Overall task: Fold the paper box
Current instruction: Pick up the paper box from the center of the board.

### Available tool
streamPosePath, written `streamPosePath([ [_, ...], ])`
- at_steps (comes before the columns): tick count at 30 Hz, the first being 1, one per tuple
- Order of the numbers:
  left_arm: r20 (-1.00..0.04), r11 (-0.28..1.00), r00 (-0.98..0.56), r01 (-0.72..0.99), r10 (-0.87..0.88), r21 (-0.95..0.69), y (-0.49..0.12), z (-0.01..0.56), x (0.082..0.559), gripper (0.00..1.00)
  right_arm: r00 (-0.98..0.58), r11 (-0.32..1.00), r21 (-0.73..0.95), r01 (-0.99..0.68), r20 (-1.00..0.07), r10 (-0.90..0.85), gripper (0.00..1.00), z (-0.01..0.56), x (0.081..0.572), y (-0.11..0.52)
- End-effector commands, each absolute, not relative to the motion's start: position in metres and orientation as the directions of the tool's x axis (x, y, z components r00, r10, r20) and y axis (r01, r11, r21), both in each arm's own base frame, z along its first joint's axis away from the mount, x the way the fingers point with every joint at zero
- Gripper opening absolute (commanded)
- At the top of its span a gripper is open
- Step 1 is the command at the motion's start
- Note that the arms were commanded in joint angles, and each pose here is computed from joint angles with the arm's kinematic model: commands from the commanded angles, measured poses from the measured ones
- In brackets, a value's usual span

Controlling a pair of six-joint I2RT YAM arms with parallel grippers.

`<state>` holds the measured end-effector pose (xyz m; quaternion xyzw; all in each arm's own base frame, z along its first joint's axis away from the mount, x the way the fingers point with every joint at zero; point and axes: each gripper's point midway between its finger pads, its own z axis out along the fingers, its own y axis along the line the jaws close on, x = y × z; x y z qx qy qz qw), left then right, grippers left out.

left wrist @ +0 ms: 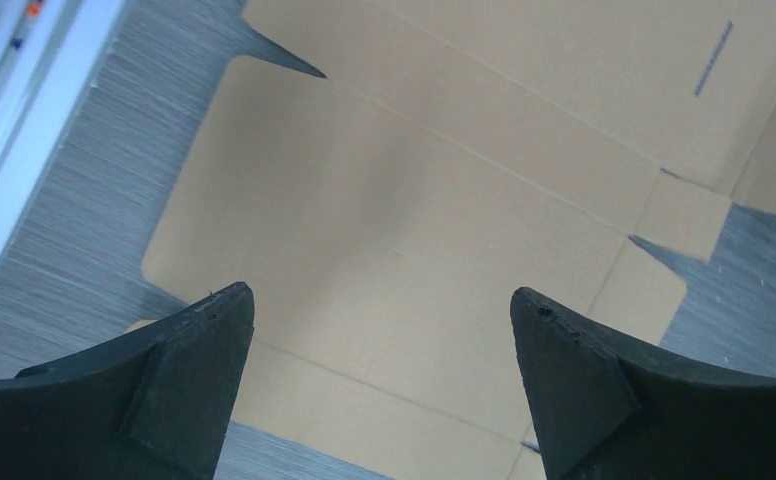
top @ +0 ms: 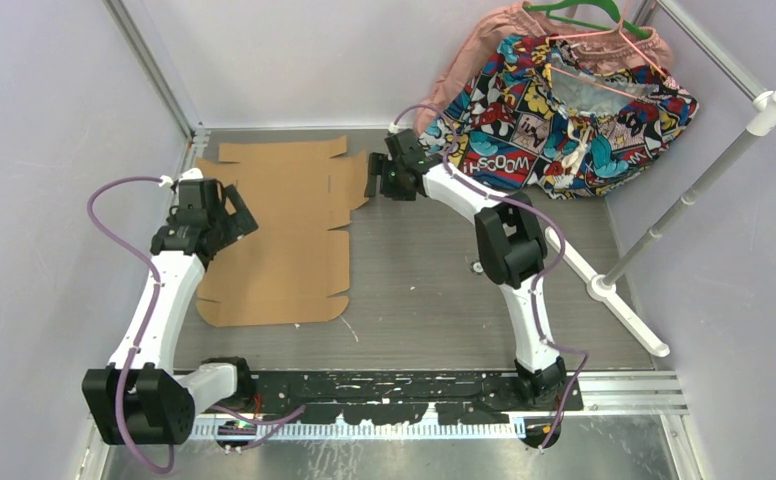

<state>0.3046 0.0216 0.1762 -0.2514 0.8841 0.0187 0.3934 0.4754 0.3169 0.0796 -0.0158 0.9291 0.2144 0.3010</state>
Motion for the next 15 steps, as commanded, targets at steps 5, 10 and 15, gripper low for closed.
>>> streamPosePath([
  [5,-0.757,0.829,-0.466,-0.531,-0.458,-0.174,0.053,0.194,0.316,1.0,-0.734,0.868,0.423,-0.258,-0.671,0.109,0.8,0.122,0.507,0.348],
  [10,-0.749,0.829,-0.475,-0.53,-0.462,-0.176,0.052,0.195,0.319,1.0,-0.717,0.857,0.437,-0.274,-0.687,0.12,0.8,0.122,0.519,0.358],
  [15,-0.754,0.833,-0.476,-0.527,-0.453,-0.167,0.053,0.199,0.316,1.0,-0.718,0.865,0.438,-0.245,-0.681,0.142,0.77,0.113,0.531,0.364],
])
